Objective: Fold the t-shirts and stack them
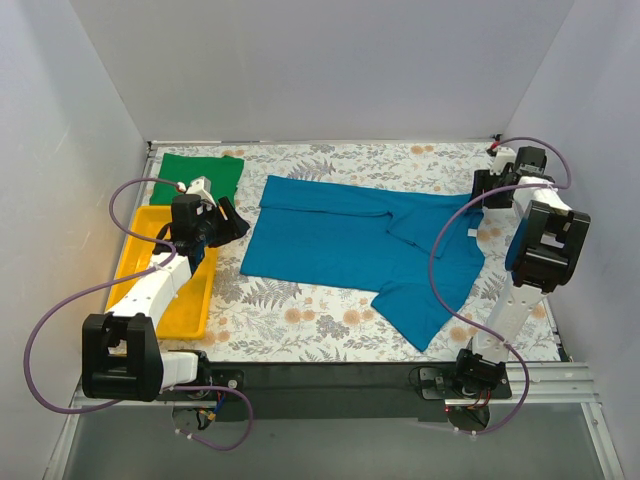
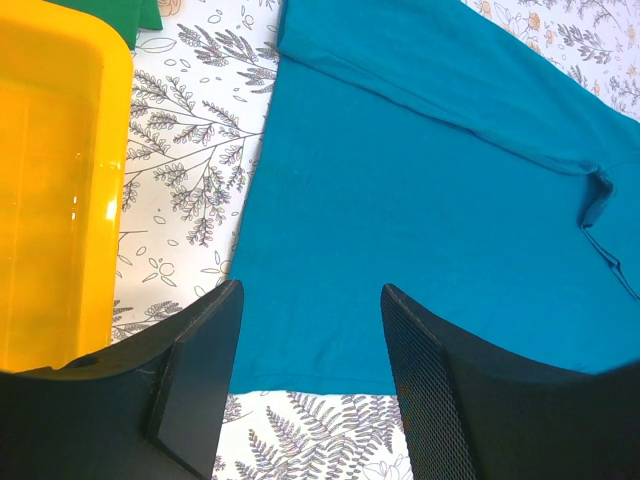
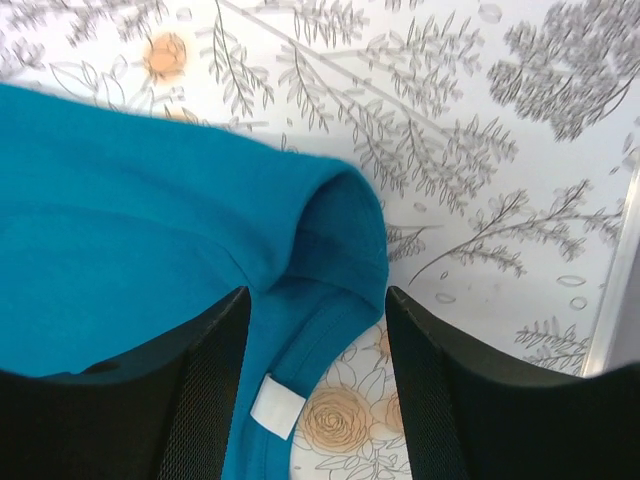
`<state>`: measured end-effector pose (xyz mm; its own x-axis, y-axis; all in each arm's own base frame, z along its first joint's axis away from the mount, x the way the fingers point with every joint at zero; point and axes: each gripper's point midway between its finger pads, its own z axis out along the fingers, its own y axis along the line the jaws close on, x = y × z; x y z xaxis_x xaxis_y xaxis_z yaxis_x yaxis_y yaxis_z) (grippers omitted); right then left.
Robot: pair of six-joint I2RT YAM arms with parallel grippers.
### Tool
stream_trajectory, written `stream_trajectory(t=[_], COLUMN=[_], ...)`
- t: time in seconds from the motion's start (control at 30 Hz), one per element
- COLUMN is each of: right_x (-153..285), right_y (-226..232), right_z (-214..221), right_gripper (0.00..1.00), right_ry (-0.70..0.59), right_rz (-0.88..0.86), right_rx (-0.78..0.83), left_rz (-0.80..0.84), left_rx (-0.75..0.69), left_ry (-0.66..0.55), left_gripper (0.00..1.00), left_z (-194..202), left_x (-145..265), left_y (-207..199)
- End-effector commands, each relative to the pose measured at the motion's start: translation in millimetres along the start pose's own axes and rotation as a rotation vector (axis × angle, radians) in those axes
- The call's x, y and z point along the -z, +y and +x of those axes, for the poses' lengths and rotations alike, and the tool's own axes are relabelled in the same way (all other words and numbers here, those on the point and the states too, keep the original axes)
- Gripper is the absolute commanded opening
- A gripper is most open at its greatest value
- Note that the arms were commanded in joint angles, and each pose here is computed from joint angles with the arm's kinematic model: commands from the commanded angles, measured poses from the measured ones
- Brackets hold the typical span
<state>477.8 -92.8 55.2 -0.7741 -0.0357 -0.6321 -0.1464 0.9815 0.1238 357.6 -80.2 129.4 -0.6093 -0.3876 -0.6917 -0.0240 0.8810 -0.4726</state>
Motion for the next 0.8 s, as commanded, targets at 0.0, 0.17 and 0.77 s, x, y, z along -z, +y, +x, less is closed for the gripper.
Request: stream_trajectory(t=[0.0, 0.17, 0.77], right_x=[7.8, -1.4, -43.2], right_y=[-0.5, 3.5, -13.8], right_z=[-39.8, -41.8, -19.3], right_gripper=[0.63, 0.64, 0.39], right_ry=[-0.097, -0.106, -0.049], right_rz=[-0.021, -0.065, -0.094], right_rx=[0.008, -0.041, -0.114], left_rz=[0.025, 0.023, 0.013], left_rx=[-0.021, -0.023, -0.019], left_ry=[-0.049, -0.045, -0.020], left_gripper=[0.56, 0.56, 0.56], left_z=[-13.1, -12.8, -6.8], left_x=[7.1, 5.7, 0.0], left_y=[-6.4, -5.7, -1.6])
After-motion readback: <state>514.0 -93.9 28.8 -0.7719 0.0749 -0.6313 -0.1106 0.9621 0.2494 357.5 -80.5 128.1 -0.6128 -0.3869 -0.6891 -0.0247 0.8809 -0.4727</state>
